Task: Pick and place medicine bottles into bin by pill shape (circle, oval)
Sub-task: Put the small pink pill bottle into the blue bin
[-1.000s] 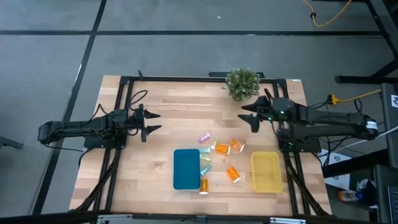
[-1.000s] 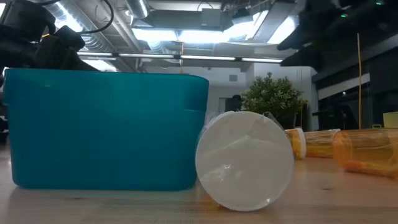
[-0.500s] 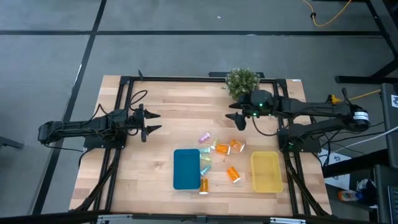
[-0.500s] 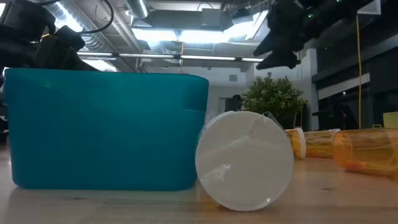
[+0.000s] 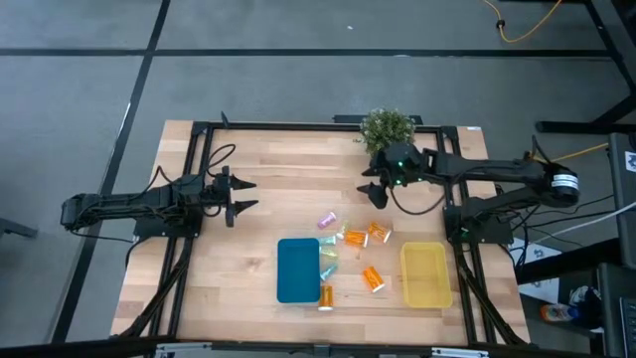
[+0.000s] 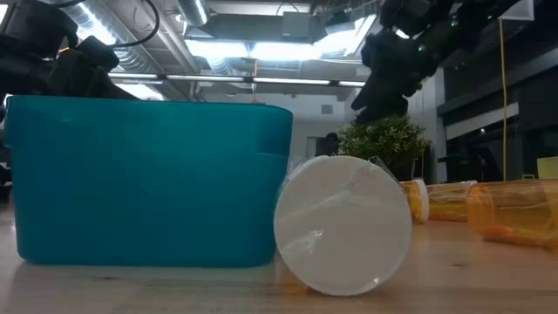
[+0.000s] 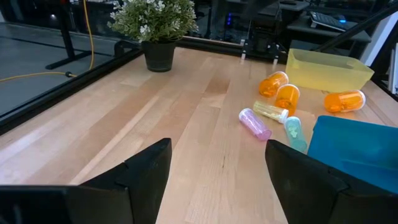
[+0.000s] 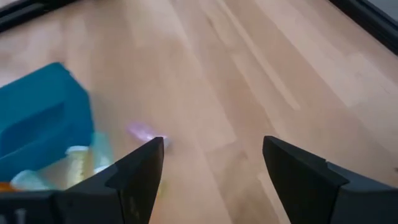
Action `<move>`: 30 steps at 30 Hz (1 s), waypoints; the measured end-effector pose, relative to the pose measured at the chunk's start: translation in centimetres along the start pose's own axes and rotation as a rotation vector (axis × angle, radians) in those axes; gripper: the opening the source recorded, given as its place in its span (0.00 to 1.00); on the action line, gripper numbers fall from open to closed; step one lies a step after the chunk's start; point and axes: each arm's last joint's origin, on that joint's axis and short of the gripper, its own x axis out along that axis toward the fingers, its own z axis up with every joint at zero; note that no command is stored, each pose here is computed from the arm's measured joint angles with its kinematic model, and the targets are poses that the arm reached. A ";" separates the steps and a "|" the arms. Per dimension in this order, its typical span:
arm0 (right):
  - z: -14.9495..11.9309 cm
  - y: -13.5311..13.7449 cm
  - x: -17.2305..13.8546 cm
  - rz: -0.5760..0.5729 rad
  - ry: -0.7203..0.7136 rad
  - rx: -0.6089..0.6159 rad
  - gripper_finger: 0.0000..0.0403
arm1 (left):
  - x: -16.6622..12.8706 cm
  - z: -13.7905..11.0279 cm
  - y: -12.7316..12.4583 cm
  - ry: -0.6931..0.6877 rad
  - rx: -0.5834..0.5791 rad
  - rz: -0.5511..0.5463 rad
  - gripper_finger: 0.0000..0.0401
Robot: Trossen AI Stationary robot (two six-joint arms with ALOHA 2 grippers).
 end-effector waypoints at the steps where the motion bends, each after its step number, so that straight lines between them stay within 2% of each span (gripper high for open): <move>1: 0.0 -0.4 0.1 -0.012 0.003 0.011 0.69 | 0.0 0.0 0.0 0.000 0.000 0.000 0.63; 6: 0.0 -2.1 0.8 -0.054 0.025 0.061 0.69 | 0.0 0.0 0.0 0.000 0.000 0.000 0.63; 12: 0.0 -3.1 1.4 0.014 0.066 0.097 0.69 | 0.0 0.0 0.0 0.000 0.000 0.000 0.63; 22: 2.2 -2.8 0.7 0.033 0.006 0.088 0.69 | 0.0 0.0 0.0 0.000 0.000 0.000 0.63; 30: 2.4 -2.3 0.7 0.047 0.002 0.076 0.69 | 0.0 0.0 0.0 0.000 0.000 0.000 0.63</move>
